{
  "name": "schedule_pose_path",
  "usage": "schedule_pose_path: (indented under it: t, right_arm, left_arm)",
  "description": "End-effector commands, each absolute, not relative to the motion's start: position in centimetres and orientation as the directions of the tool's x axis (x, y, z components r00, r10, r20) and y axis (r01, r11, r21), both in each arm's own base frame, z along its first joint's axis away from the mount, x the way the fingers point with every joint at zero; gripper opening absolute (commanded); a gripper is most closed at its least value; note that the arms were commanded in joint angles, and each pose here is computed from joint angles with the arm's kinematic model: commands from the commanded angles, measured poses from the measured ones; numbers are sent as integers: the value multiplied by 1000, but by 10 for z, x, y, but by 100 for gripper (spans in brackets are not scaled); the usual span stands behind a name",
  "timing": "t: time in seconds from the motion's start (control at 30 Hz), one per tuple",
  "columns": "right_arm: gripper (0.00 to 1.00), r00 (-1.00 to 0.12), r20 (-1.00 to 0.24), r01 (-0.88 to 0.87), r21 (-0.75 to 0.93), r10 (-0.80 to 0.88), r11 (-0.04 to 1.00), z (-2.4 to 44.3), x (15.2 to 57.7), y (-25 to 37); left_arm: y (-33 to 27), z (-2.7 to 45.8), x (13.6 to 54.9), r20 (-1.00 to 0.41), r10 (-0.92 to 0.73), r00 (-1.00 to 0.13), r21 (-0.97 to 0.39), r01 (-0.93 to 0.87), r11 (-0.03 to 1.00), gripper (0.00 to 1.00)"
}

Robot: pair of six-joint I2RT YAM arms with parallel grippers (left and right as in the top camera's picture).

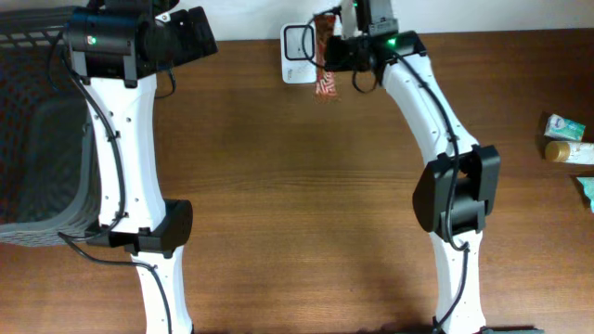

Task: Scan the item barcode
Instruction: 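Hold the red snack bar up to the scanner with the right gripper, then carry the red bar right and drop it beside the other items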

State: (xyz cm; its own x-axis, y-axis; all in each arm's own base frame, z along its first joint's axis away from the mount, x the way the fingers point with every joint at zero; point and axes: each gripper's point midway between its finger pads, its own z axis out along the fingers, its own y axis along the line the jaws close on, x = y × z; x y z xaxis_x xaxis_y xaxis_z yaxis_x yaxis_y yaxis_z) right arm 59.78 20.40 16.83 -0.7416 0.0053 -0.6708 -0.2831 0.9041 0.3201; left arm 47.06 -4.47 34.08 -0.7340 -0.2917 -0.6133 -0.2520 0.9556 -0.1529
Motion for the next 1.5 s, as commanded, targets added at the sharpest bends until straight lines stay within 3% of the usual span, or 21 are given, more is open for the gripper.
schedule_pose_path:
  t: [0.0,0.17,0.33,0.47,0.5,0.57,0.7,0.83,0.93,1.17,1.2,1.23,1.27,1.37,1.47]
  right_arm:
    - [4,-629,-777,-264,247,28,932,173,623,228]
    - [4,-489,-852,-218,328,188,919,179,659,245]
    - [4,-438,-871,-161,320,222,934,203,667,219]
    - [4,-467,-844,-27,310,262,950,229,662,135]
    - [4,-480,-807,121,329,345,937,227,657,86]
    - [4,-485,-733,440,267,477,858,207,628,-29]
    - [4,-502,-602,698,141,620,702,167,560,-171]
    - [4,-375,-490,882,73,787,466,146,468,-293]
    - [4,-306,-428,937,21,850,348,138,409,-341]
    - [4,-379,-366,923,-77,850,378,128,358,-375]
    - [16,-378,-368,923,-76,850,377,128,358,-376]
    - [54,-377,-375,923,-73,847,379,128,360,-377]
    - [77,-377,-375,923,-72,847,379,128,361,-377]
    - [89,-382,-357,921,-74,853,381,130,357,-372]
    - [89,-380,-373,919,-52,846,390,159,352,-361]
  left_arm:
    - [-43,339,471,-615,-280,-737,-139,-249,959,99]
    - [-43,339,471,-615,-280,-737,-139,-249,959,99]
    - [-43,339,471,-615,-280,-737,-139,-249,959,99]
    - [-43,339,471,-615,-280,-737,-139,-249,959,99]
    - [-43,339,471,-615,-280,-737,-139,-249,959,99]
    - [-43,339,471,-615,-281,-737,-139,-249,958,99]
    - [-43,339,471,-615,-280,-737,-139,-249,959,99]
    - [-43,339,471,-615,-281,-737,-139,-249,958,99]
    - [-43,339,471,-615,-281,-737,-139,-249,958,99]
    - [-43,339,471,-615,-280,-737,-139,-249,959,99]
    - [-43,339,471,-615,-280,-737,-139,-249,959,99]
    - [-43,339,471,-615,-280,-737,-139,-249,959,99]
    - [-43,339,471,-615,-280,-737,-139,-249,959,99]
    - [-43,339,471,-615,-280,-737,-139,-249,959,99]
    - [-43,339,471,-615,-280,-737,-139,-249,959,99]
